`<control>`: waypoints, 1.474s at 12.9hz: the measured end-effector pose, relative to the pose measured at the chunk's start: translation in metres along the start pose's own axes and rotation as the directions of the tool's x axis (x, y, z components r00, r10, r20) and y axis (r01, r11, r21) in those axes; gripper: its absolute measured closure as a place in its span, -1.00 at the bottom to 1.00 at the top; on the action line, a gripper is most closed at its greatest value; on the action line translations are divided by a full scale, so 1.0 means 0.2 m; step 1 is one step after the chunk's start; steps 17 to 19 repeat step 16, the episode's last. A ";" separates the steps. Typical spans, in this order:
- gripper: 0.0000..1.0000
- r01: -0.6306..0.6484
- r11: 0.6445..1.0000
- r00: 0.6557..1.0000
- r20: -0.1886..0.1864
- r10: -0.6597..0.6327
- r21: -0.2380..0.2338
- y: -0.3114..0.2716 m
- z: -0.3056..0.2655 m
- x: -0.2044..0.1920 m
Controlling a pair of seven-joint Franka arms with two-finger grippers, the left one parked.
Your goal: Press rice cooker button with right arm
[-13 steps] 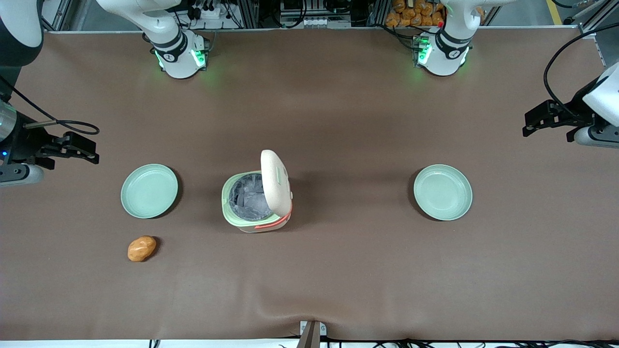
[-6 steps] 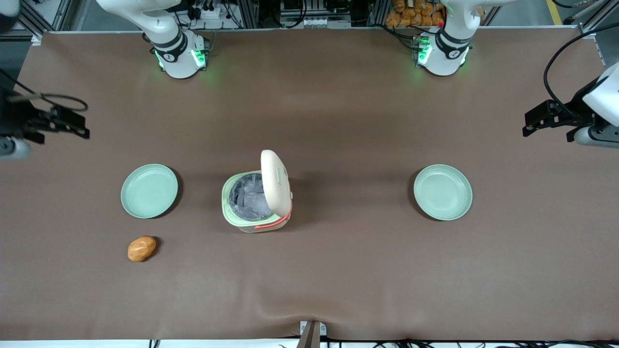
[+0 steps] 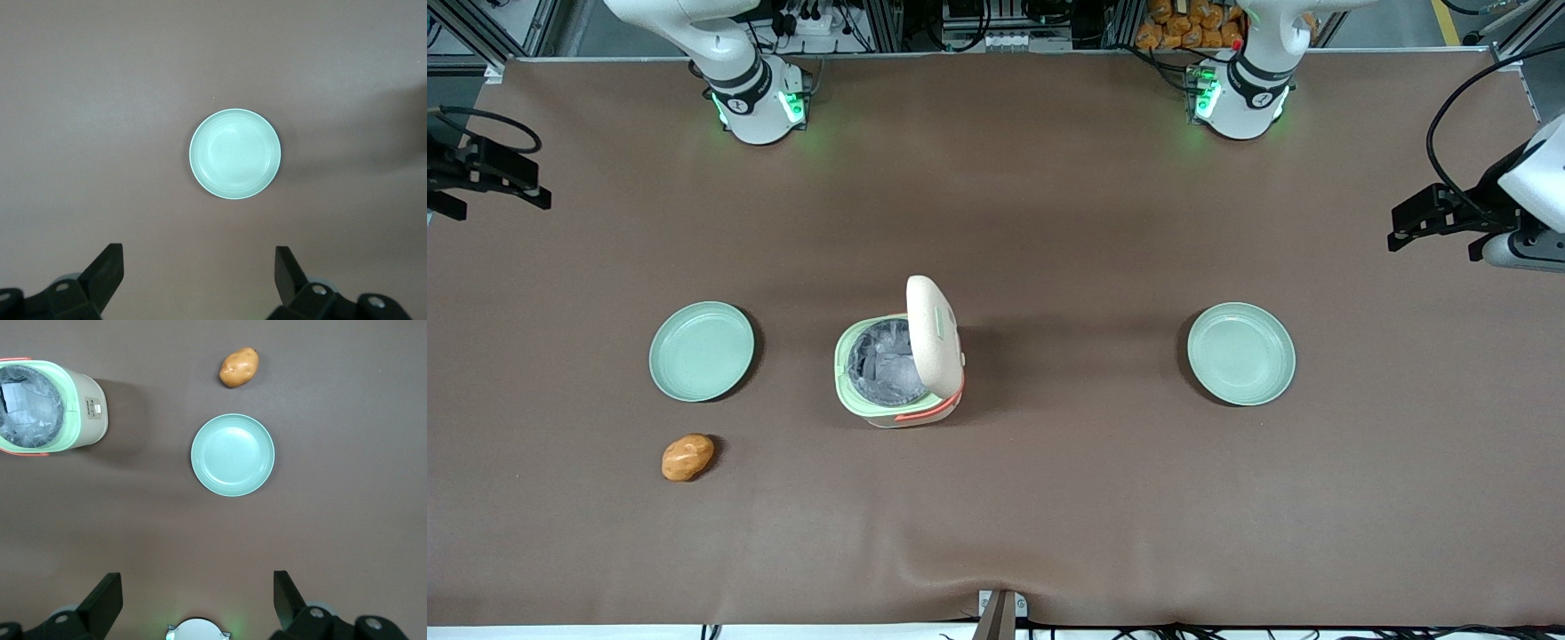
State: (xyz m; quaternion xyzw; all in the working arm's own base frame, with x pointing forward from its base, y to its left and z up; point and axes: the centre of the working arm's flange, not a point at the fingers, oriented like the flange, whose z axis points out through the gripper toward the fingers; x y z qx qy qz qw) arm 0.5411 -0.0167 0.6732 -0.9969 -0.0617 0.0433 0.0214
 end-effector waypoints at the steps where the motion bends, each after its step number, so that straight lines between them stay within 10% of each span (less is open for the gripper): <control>1: -1.00 0.009 1.000 1.000 -0.019 -0.009 0.003 0.02 0.00 -0.03; 19: -1.00 0.059 0.998 0.996 -0.060 -0.059 -0.005 -0.01 0.01 -0.12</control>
